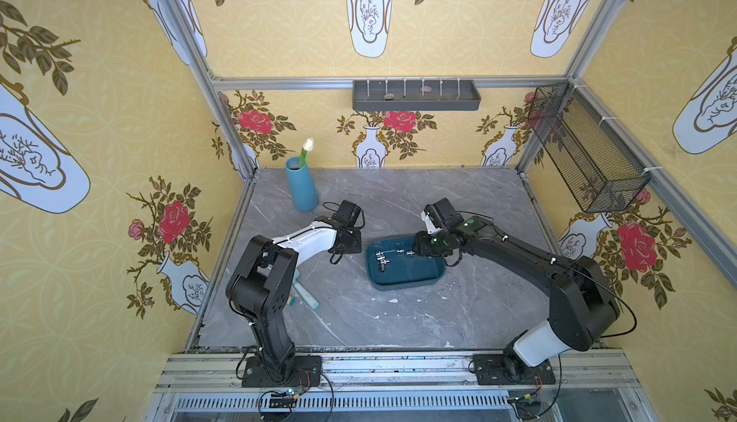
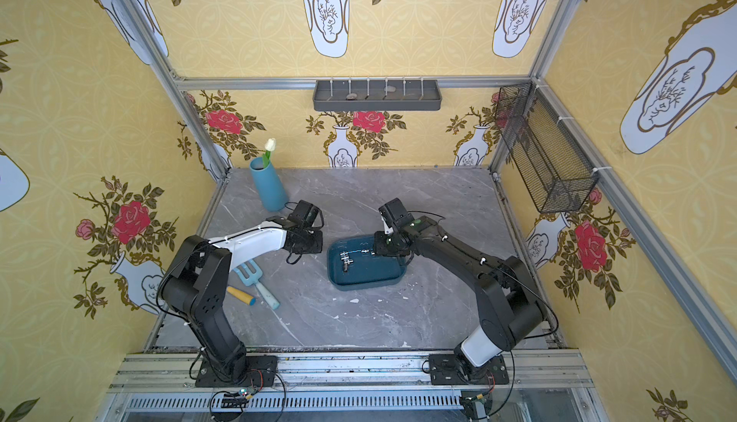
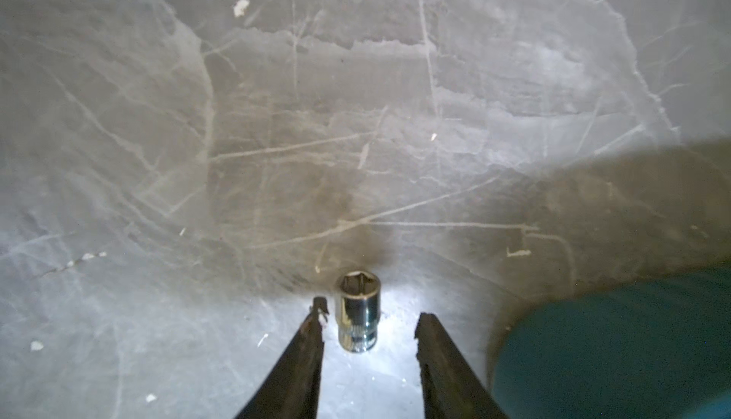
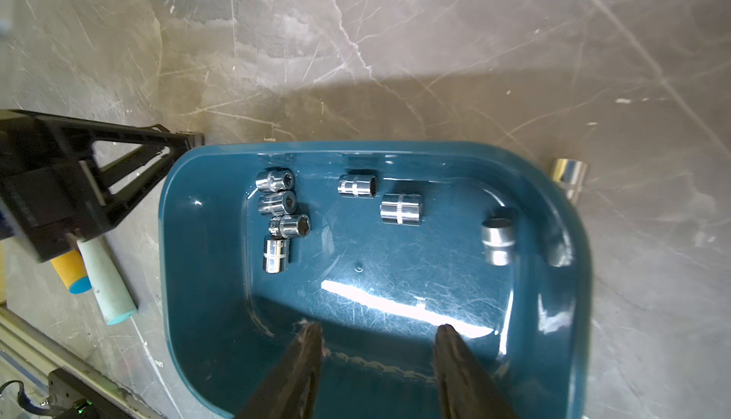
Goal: Take out the socket from the storage box
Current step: Pick up the socket head from the storage box.
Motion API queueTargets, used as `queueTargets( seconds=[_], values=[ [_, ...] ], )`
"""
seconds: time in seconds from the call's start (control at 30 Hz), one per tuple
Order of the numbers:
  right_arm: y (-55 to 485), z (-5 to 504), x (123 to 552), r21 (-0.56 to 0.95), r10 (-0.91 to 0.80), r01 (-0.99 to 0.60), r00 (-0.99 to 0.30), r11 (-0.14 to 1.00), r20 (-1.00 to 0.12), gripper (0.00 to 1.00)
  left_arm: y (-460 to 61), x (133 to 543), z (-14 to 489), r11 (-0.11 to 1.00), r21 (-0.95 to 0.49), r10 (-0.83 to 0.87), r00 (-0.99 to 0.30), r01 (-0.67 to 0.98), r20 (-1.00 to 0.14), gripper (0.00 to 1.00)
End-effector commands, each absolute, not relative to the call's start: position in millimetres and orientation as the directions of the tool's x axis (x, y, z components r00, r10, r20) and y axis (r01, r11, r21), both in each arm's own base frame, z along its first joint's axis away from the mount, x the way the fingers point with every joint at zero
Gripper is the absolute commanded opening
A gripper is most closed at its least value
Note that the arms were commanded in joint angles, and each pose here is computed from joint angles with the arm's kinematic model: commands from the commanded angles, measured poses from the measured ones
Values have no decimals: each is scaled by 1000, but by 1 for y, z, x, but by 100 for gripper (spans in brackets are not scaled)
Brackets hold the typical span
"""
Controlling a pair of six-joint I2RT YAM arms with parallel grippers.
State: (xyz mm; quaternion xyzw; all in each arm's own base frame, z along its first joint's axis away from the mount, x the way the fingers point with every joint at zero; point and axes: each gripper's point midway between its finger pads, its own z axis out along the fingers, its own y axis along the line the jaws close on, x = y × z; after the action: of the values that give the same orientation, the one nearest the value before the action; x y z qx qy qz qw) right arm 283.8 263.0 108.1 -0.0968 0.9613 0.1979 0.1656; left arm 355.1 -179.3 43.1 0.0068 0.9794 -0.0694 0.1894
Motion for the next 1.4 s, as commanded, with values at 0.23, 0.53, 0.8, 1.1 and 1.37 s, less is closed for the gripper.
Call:
queueTargets(
  seconds=[0.23, 0.53, 0.8, 1.1, 1.37],
  values=[
    [308, 91, 278, 317, -93, -218, -927, 923, -364, 51, -172, 345, 85, 979, -201, -62, -901, 29, -429, 51],
    [340, 72, 275, 280, -108, -225, -919, 933, -380, 53, -168, 331, 124, 949, -314, -128, -868, 34, -480, 58],
    [358, 51, 273, 258, -134, -240, -919, 936, -371, 57, -154, 328, 137, 942, -336, -163, -843, 21, -512, 61],
    [365, 40, 277, 235, -156, -256, -914, 938, -375, 61, -147, 326, 136, 939, -344, -172, -845, 14, -506, 62],
    [365, 30, 281, 193, -189, -280, -903, 941, -386, 60, -147, 328, 136, 937, -350, -174, -844, 17, -507, 62]
  ],
)
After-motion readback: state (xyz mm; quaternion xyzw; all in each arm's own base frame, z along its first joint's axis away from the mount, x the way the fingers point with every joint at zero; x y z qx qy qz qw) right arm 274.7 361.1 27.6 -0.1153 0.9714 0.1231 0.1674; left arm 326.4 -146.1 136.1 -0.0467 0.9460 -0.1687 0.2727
